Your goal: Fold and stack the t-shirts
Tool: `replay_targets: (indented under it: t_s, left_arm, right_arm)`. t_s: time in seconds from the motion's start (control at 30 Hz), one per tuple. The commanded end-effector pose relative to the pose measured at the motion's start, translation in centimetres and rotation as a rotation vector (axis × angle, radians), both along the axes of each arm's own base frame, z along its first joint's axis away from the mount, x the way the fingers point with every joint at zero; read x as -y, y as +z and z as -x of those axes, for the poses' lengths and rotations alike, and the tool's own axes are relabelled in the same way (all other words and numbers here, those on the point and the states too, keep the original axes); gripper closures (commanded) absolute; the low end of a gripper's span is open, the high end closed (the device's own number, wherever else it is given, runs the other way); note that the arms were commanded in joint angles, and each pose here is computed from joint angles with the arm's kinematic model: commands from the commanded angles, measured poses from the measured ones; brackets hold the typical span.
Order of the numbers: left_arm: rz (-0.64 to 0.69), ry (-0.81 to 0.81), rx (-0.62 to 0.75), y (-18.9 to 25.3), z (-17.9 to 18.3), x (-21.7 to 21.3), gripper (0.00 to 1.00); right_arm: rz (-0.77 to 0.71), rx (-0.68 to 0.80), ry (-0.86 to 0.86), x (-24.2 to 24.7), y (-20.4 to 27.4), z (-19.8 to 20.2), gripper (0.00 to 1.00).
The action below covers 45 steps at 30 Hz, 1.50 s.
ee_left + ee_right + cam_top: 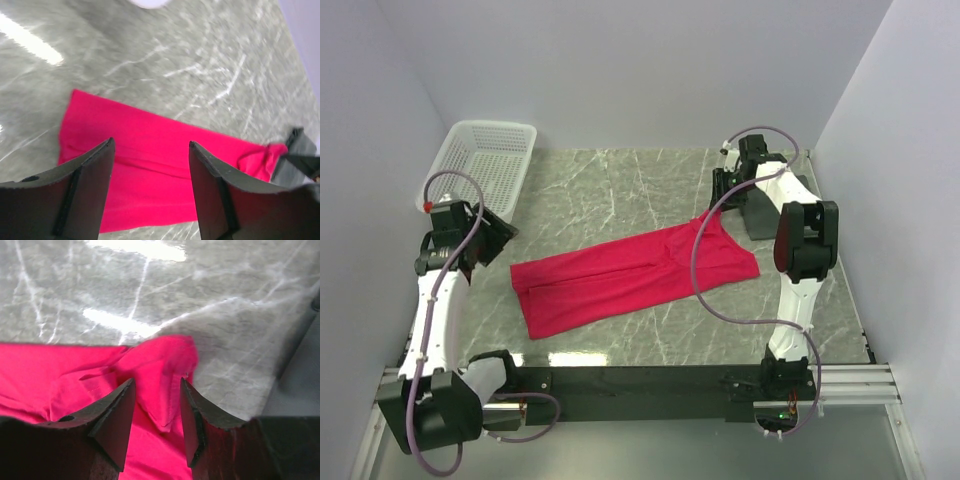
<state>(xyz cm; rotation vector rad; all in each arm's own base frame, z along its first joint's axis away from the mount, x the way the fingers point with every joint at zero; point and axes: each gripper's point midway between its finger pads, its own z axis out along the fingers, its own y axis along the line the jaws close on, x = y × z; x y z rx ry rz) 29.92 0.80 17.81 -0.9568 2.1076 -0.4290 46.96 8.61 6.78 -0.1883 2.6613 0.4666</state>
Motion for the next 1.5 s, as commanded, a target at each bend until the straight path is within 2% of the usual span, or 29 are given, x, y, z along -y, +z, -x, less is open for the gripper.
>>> replay_targets:
  t_s: [0.0, 0.27, 0.37, 0.57, 0.73, 0.97, 1.17, 1.33, 1.4, 1.47]
  left_arm:
    - [-0.005, -0.162, 0.099, 2.3, -2.4, 2.3, 0.36]
    - [-0.052, -0.359, 0.009, -0.2, -6.5, 6.8, 0.37]
    - [-0.077, -0.461, -0.035, -1.6, -7.4, 10.4, 0.38]
    - [-0.071, -0.526, -0.068, -3.4, -8.5, 13.4, 0.38]
    - [-0.049, -0.586, -0.095, -5.3, -8.5, 15.7, 0.38]
    - [-0.037, -0.649, -0.131, -7.7, -8.3, 18.6, 0.38]
    - [-0.04, -0.667, -0.175, -9.8, -8.5, 19.4, 0.38]
    - [-0.057, -0.689, -0.155, -9.2, -9.4, 19.8, 0.38]
    - [-0.069, -0.714, -0.121, -8.3, -10.2, 20.2, 0.38]
    - [-0.083, -0.762, -0.103, -8.1, -10.6, 20.8, 0.37]
  right_arm:
    - [0.029, 0.017, -0.077, 1.0, -0.3, -1.3, 0.53]
    - [0.0, -0.03, -0.107, 1.0, -1.7, -1.0, 0.55]
    - [-0.015, -0.042, -0.105, 0.7, -2.0, -0.9, 0.58]
    - [-0.029, -0.074, -0.099, 0.7, -2.5, -0.1, 0.75]
    - [-0.032, -0.083, -0.112, 1.6, -2.4, 0.6, 0.99]
    - [-0.03, -0.083, -0.136, 3.8, -1.4, 2.4, 1.0]
    - [-0.029, -0.112, -0.149, 4.1, -2.4, 3.9, 1.0]
    - [-0.03, -0.143, -0.129, 3.8, -3.0, 4.3, 1.0]
    - [-0.015, -0.142, -0.097, 4.0, -3.2, 4.3, 0.97]
    - [-0.007, -0.139, -0.066, 4.1, -2.9, 4.2, 0.9]
